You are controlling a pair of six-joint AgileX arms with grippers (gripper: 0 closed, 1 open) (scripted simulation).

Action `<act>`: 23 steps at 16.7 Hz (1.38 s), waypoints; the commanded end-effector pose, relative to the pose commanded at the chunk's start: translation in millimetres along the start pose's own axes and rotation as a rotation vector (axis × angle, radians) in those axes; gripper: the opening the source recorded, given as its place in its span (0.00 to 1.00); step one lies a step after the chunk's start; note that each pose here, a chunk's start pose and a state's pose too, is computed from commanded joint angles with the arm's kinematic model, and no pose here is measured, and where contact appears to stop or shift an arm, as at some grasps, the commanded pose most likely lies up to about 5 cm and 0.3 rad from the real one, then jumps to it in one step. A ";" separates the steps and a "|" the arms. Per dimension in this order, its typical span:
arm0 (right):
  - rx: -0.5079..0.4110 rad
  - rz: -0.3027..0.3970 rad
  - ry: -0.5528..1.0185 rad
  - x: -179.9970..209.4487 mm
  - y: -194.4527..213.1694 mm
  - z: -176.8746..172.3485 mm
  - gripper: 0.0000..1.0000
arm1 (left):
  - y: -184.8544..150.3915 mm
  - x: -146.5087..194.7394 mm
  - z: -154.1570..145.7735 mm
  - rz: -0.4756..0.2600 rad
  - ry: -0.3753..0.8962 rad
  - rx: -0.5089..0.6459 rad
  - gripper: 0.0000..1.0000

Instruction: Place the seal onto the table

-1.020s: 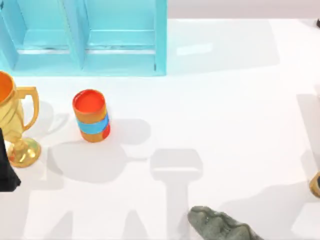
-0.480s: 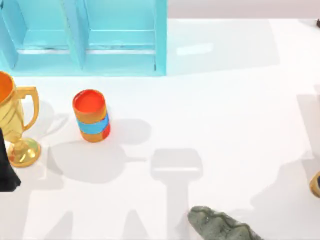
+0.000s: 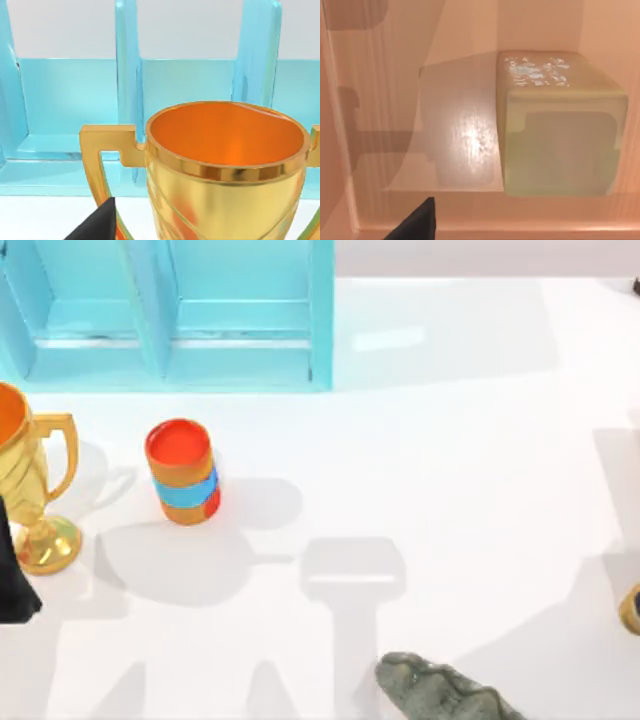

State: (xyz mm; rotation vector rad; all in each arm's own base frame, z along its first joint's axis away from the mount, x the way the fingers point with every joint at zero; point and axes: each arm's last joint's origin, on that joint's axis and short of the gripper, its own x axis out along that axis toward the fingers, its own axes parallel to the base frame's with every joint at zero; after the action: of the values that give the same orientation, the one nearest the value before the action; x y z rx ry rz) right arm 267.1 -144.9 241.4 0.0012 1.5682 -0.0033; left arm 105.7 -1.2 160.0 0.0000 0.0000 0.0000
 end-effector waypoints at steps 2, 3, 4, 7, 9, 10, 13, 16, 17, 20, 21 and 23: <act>0.003 0.004 0.006 11.1 -0.8 0.6 1.00 | 0.0 0.0 0.0 0.000 0.000 0.000 1.00; 0.003 0.005 0.008 20.3 -1.3 1.3 1.00 | 0.0 0.0 0.0 0.000 0.000 0.000 1.00; 0.004 0.004 0.006 31.2 -2.0 2.3 1.00 | 0.0 0.0 0.0 0.000 0.000 0.000 1.00; 0.003 -0.006 -0.012 67.8 -3.4 4.3 1.00 | 0.0 0.0 0.0 0.000 0.000 0.000 1.00; 0.003 -0.003 -0.007 88.1 -2.3 1.8 1.00 | 0.0 0.0 0.0 0.000 0.000 0.000 1.00; 0.003 -0.001 -0.002 94.9 -1.7 0.5 1.00 | 0.0 0.0 0.0 0.000 0.000 0.000 1.00; 0.003 0.001 0.002 99.2 -1.3 -0.4 1.00 | 0.0 0.0 0.0 0.000 0.000 0.000 1.00; 0.003 0.001 0.002 99.2 -1.3 -0.4 0.92 | 0.0 0.0 0.0 0.000 0.000 0.000 1.00; 0.003 0.001 0.002 99.2 -1.3 -0.4 0.85 | 0.0 0.0 0.0 0.000 0.000 0.000 1.00; 0.003 0.001 0.002 99.2 -1.3 -0.4 0.62 | 0.0 0.0 0.0 0.000 0.000 0.000 1.00; 0.003 0.001 0.002 99.2 -1.3 -0.4 0.55 | 0.0 0.0 0.0 0.000 0.000 0.000 1.00; 0.003 0.001 0.002 99.2 -1.3 -0.4 0.40 | 0.0 0.0 0.0 0.000 0.000 0.000 1.00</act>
State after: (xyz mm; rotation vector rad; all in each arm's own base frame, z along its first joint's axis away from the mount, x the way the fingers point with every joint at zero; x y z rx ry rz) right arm 266.9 -146.4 142.3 0.0044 1.5698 -0.0048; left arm 105.7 -1.2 160.0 0.0000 0.0000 0.0000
